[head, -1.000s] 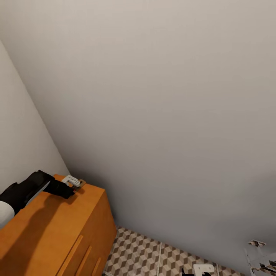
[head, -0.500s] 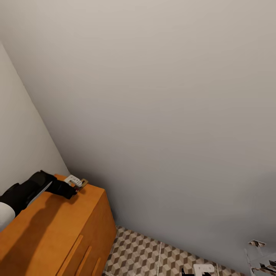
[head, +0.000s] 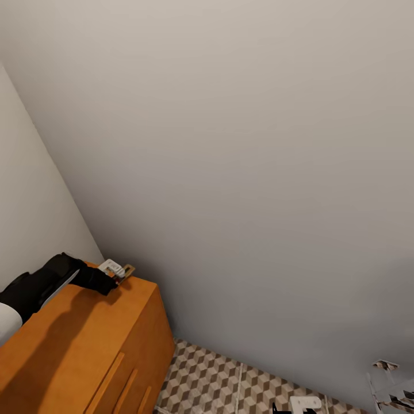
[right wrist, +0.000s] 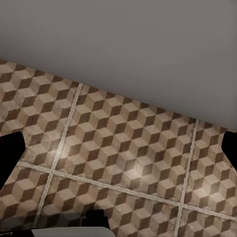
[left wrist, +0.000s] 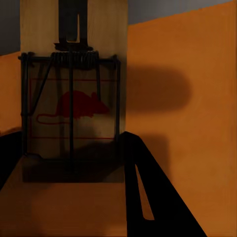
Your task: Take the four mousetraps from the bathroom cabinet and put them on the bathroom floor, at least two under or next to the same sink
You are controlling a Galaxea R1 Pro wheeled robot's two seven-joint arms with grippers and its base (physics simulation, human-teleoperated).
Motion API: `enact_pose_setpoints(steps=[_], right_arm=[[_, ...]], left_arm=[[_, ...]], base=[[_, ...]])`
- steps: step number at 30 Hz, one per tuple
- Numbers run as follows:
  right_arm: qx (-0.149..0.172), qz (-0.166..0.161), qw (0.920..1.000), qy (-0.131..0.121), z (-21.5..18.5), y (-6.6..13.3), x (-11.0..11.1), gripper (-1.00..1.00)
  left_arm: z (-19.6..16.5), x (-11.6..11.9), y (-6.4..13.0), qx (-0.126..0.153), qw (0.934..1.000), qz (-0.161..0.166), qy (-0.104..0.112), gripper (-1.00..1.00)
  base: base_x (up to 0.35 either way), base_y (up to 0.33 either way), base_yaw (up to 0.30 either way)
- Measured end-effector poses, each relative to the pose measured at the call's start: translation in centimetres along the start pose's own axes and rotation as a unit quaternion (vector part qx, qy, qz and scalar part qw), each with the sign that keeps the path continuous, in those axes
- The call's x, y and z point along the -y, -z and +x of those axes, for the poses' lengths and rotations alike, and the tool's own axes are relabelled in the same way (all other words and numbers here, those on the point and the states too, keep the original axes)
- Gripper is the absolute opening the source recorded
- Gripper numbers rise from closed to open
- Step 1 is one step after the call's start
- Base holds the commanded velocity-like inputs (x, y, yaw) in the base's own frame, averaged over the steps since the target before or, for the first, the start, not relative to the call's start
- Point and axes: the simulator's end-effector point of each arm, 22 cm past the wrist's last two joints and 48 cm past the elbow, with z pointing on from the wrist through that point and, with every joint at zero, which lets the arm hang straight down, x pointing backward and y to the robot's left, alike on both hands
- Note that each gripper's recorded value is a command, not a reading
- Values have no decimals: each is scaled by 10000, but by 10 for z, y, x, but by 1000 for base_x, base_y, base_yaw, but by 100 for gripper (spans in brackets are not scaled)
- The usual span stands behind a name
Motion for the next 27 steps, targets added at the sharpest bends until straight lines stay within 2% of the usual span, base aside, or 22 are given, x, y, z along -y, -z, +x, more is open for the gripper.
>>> enact_pose_setpoints(steps=[9, 27], right_arm=[[-2, 1, 10000, -1, 0, 0, 0, 100], [-3, 4, 10000, 0, 0, 0, 0, 100]], left_arm=[[1, -1, 0, -17, 10000, -4, -9, -100], [3, -1, -1, -32, 10000, -5, -8, -100]], base=[[-56, 0, 0], [-322, -28, 0]])
